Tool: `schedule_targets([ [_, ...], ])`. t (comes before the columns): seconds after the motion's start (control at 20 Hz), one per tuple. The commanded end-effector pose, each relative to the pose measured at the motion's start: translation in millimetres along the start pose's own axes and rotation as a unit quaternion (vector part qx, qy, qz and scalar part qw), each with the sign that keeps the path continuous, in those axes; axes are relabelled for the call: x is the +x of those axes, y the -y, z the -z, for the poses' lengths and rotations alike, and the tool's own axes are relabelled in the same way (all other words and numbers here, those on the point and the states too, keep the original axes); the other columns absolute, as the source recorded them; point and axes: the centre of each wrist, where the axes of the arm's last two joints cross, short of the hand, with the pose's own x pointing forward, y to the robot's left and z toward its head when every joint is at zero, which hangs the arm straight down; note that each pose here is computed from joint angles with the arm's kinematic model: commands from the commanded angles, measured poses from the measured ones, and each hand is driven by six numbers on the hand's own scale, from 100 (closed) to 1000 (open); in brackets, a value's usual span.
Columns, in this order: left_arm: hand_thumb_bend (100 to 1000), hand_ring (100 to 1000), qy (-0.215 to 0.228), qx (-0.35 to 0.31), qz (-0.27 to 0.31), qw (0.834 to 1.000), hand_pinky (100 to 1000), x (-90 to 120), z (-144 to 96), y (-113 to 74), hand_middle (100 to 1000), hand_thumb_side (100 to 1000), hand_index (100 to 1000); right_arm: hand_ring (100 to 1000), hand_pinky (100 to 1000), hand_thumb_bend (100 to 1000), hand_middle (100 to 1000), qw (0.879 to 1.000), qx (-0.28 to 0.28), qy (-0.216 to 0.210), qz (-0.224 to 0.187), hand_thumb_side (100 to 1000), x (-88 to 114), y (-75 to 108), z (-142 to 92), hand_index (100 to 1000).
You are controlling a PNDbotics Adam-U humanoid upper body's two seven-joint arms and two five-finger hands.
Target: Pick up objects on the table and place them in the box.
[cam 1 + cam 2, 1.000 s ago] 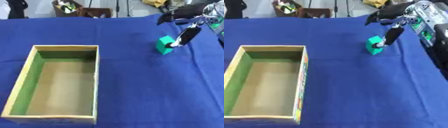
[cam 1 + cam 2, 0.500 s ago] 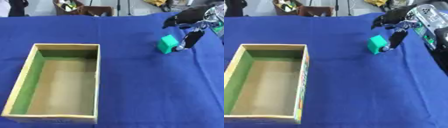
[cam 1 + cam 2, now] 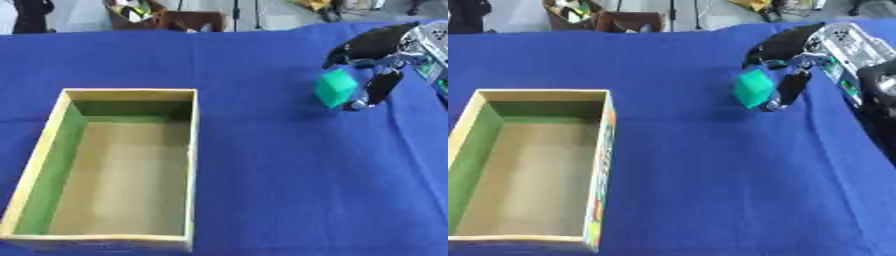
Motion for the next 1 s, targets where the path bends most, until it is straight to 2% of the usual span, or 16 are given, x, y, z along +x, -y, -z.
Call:
schedule_targets([
  [0.05,100,359,0.018,-0.008,0.001,1.0,100,7.0,4.7,0.3,425,881,502,886,784,367,906,0.989,0.105,0.068,-0.073,552,-9.9,-1.0,-5.3,1000],
  [0.15,100,359,0.018,-0.009,0.001,1.0,100,7.1,4.7,0.7,425,882,502,878,779,355,888,0.99,0.1,0.073,-0.066,550,-10.6,-4.4,-2.8,1000],
  [0.35,100,362,0.019,-0.012,0.0,1.0,100,7.2,4.4,1.8,426,885,502,841,747,209,796,0.993,0.067,0.077,-0.051,592,-11.6,-6.0,0.5,902],
  [0.4,100,362,0.019,-0.013,-0.001,1.0,100,7.2,4.3,1.9,427,885,502,835,742,115,781,0.994,0.055,0.077,-0.048,609,-11.8,-6.1,0.8,875],
  [0.45,100,362,0.019,-0.013,-0.001,1.0,100,7.2,4.3,2.1,427,886,502,832,739,100,775,0.995,0.043,0.077,-0.045,613,-12.1,-5.8,0.8,861],
  [0.8,100,363,0.019,-0.018,0.0,1.0,100,7.1,3.9,2.5,428,888,502,797,716,100,659,0.997,-0.005,0.071,-0.033,587,-13.4,-4.7,2.1,650],
  [0.85,100,363,0.018,-0.019,0.0,1.0,100,7.1,3.9,2.5,428,887,502,789,710,100,631,0.997,-0.011,0.069,-0.034,577,-13.4,-3.9,1.9,608],
  [0.9,100,363,0.018,-0.019,0.0,1.0,100,7.1,3.9,2.5,428,887,502,783,706,100,603,0.997,-0.017,0.067,-0.034,608,-13.3,-3.1,1.7,565],
  [0.95,100,364,0.018,-0.019,0.0,1.0,100,7.1,3.9,2.6,429,887,502,765,695,100,544,0.997,-0.026,0.065,-0.036,558,-13.2,-1.7,1.4,490],
  [1.0,100,364,0.018,-0.02,0.0,1.0,100,7.2,3.9,2.6,429,887,502,751,686,100,505,0.997,-0.035,0.063,-0.037,547,-12.9,-0.6,1.3,435],
])
